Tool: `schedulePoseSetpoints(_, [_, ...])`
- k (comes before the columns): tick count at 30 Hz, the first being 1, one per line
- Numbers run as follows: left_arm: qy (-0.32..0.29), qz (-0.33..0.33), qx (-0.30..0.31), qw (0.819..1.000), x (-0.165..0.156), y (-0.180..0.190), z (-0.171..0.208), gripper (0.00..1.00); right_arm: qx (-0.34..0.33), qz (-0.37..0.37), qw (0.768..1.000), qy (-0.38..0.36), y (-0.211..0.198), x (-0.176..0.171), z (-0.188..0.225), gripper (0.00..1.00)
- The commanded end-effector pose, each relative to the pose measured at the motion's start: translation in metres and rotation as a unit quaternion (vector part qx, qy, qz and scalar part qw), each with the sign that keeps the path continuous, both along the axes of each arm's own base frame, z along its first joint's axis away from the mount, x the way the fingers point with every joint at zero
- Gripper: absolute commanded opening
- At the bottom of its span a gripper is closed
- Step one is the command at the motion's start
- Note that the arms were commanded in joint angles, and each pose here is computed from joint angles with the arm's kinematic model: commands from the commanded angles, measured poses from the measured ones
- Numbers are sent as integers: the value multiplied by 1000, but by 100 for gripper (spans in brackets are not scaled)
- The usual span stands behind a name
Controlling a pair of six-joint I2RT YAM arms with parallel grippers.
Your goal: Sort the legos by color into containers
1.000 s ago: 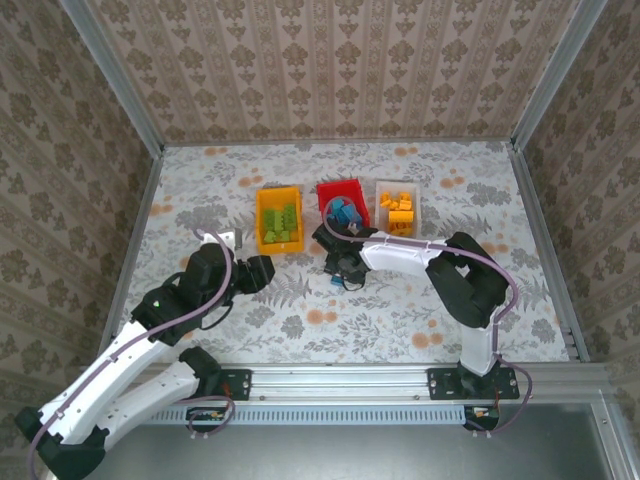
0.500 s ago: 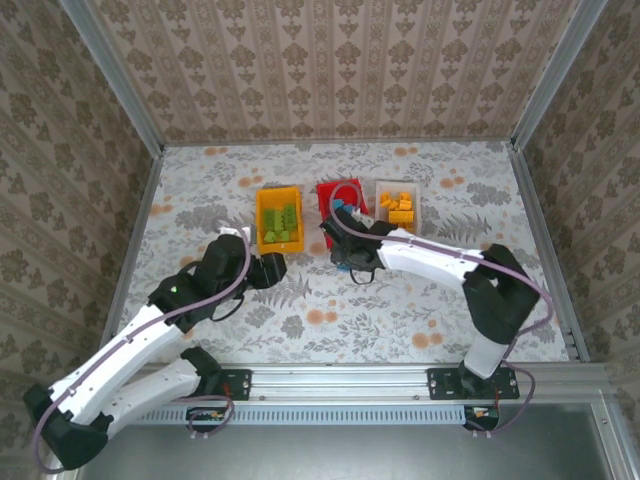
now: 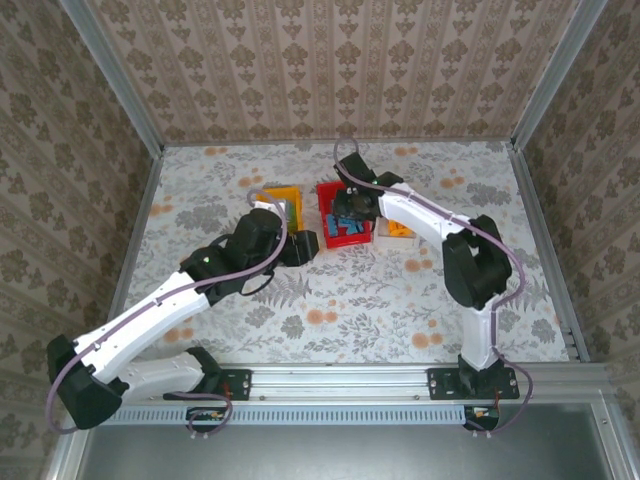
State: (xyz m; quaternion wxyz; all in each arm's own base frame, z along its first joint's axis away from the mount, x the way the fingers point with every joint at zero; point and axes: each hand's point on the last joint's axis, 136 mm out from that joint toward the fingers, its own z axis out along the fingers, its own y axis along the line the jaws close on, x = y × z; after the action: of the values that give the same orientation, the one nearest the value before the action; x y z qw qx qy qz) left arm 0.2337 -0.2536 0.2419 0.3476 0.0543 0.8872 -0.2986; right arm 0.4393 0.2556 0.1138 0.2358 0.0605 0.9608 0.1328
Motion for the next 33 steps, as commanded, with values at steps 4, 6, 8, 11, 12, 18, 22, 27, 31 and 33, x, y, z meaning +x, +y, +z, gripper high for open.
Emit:
schedulePoseSetpoints(4, [-23, -2, -5, 1000, 1, -2, 14, 59, 10, 29, 999, 40, 12, 4, -15, 38])
schedulePoseSetpoints(6, [-21, -1, -4, 1000, 1, 0, 13, 59, 15, 29, 999, 38, 14, 4, -13, 45])
schedulePoseSetpoints(8, [-21, -1, -3, 1000, -1, 1, 12, 59, 19, 29, 999, 32, 15, 4, -8, 51])
schedulePoseSetpoints(11, [-19, 0, 0, 1000, -1, 1, 10, 59, 24, 31, 999, 21, 15, 3, 3, 54])
schedulePoseSetpoints(12, [-18, 0, 1, 1000, -1, 1, 9, 59, 25, 32, 999, 15, 14, 2, 9, 55])
schedulePoseSetpoints(18, [-6, 22, 18, 1000, 3, 13, 9, 59, 29, 35, 998, -53, 5, -8, 68, 55])
schedulePoseSetpoints(22, [35, 59, 13, 998, 14, 40, 6, 60, 27, 31, 991, -129, -20, -28, 117, 60])
schedulePoseSetpoints(27, [80, 125, 18, 989, 27, 95, -8, 100, -37, 7, 979, -202, -85, -61, 145, 100])
schedulePoseSetpoints(31, [75, 213, 39, 973, 35, 156, -23, 100, -138, -63, 951, -271, -158, -98, 161, 100])
schedulePoseSetpoints(33, [58, 268, 82, 958, 34, 189, -29, 100, -198, -151, 924, -289, -205, -117, 166, 100])
